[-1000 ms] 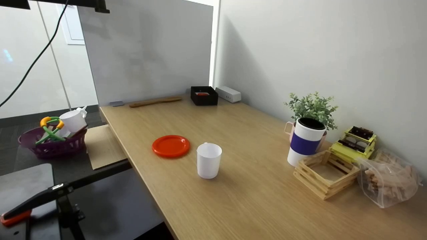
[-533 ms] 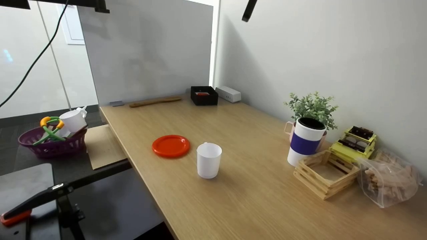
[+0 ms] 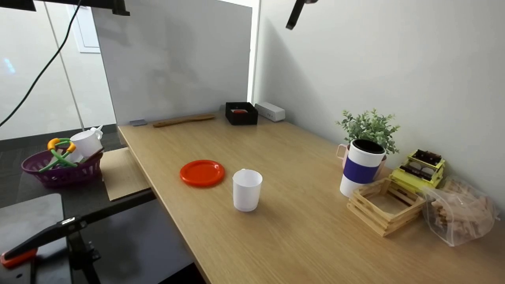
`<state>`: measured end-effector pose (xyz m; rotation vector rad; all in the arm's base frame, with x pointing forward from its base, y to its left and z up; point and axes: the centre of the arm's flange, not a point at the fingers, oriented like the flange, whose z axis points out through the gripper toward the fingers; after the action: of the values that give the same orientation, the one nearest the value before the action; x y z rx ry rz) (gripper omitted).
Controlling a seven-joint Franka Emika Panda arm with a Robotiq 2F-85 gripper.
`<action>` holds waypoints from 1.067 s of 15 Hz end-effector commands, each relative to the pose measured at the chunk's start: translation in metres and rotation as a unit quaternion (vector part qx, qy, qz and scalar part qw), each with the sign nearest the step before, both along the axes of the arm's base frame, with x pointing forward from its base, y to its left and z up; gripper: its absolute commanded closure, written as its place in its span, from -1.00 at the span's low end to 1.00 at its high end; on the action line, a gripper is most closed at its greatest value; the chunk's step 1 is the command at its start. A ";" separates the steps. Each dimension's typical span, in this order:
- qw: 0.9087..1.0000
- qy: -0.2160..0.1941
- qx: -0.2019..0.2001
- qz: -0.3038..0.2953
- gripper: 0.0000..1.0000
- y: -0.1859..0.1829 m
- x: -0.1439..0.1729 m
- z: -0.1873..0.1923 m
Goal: Put the white cup on the orange plate
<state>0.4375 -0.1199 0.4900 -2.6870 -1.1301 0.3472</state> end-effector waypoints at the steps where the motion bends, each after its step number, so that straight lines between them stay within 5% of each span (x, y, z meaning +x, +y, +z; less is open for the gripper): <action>1: 1.000 0.002 0.016 0.011 -1.00 0.018 0.026 -0.019; 10: 0.995 0.073 0.054 0.034 -1.00 0.072 0.100 -0.082; 11: 0.997 0.055 0.048 0.038 -1.00 0.072 0.070 -0.079; 16: 0.996 0.067 0.046 0.040 -1.00 0.074 0.089 -0.093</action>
<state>0.5269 -0.0462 0.3968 -2.5038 -1.1857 0.4692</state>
